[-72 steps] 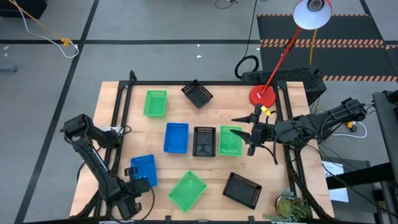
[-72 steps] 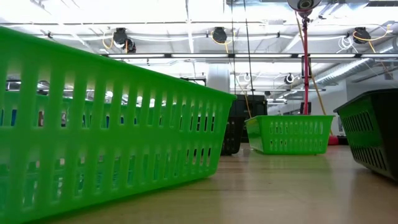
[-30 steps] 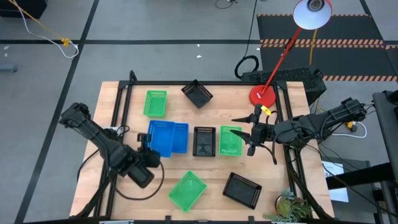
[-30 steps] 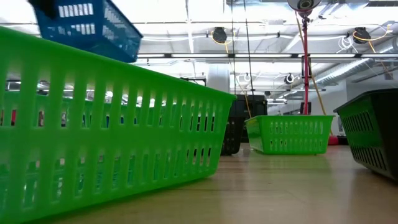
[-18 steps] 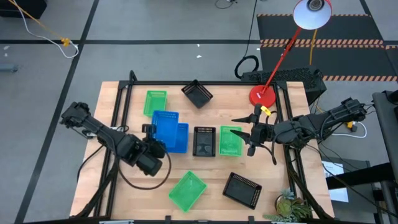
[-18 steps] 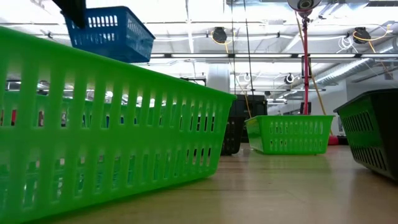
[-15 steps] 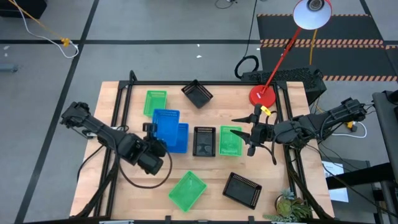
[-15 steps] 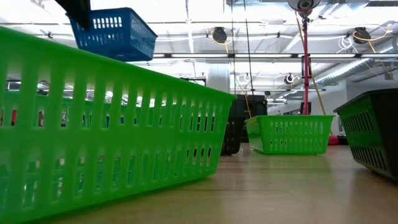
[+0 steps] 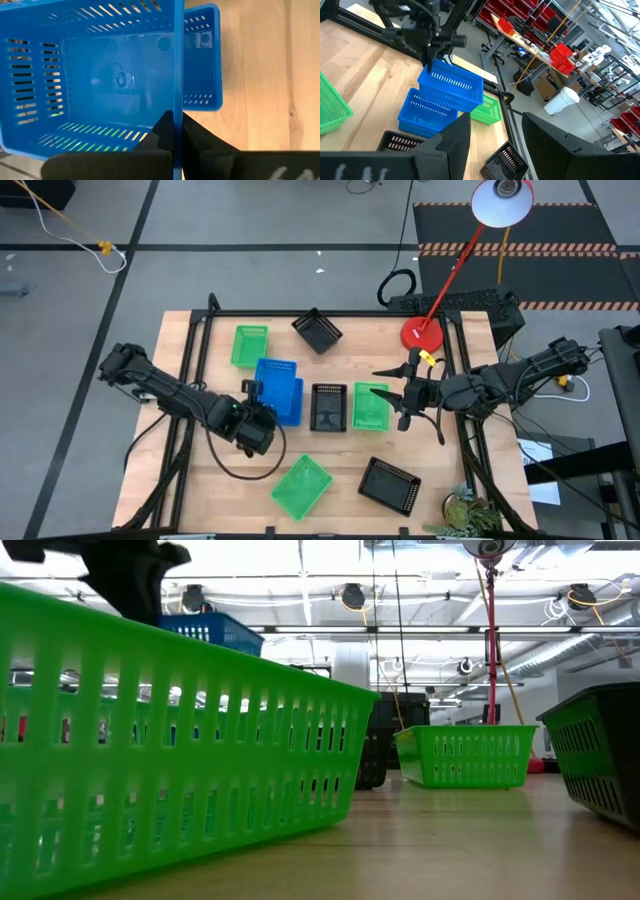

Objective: Stack baskets by color
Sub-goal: Stack the blue bin on top of stacked blue bins

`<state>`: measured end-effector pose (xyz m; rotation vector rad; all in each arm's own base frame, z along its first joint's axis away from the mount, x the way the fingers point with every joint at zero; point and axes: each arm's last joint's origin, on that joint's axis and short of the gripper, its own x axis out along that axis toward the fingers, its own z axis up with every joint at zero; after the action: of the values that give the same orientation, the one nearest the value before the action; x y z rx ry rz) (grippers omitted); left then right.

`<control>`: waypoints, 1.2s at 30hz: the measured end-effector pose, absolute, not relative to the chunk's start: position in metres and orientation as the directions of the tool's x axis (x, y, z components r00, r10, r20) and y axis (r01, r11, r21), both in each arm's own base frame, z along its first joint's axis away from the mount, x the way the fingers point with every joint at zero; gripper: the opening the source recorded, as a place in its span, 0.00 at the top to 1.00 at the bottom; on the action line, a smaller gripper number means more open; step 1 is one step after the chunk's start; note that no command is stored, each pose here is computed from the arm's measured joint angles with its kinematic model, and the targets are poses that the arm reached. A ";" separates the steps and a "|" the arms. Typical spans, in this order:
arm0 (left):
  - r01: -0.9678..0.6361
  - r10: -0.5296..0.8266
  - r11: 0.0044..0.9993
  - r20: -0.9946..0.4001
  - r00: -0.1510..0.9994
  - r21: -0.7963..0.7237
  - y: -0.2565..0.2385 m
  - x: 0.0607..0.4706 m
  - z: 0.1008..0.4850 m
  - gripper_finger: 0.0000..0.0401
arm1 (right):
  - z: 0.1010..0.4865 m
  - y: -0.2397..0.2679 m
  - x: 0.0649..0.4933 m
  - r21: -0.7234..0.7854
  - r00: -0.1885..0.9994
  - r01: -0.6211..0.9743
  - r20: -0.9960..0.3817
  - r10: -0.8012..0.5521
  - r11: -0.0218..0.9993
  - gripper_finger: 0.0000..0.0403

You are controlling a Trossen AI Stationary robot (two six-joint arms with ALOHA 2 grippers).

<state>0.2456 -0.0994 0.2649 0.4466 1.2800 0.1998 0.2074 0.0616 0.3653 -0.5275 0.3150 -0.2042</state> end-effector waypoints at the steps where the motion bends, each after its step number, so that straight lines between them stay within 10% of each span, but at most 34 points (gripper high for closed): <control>1: 0.099 0.386 0.899 -0.878 0.284 0.427 -0.098 0.246 0.261 0.98 | 0.365 0.062 0.207 -0.522 0.932 0.110 -0.242 -0.270 0.846 0.58; 36: 0.073 0.254 0.952 -0.902 0.349 0.297 -0.089 0.252 0.201 0.96 | 0.365 0.062 0.207 -0.522 0.932 0.110 -0.242 -0.270 0.846 0.58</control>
<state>0.2520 -0.0894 0.2014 0.3082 1.2137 0.1197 0.2074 0.0616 0.3653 -0.5275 0.3150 -0.2038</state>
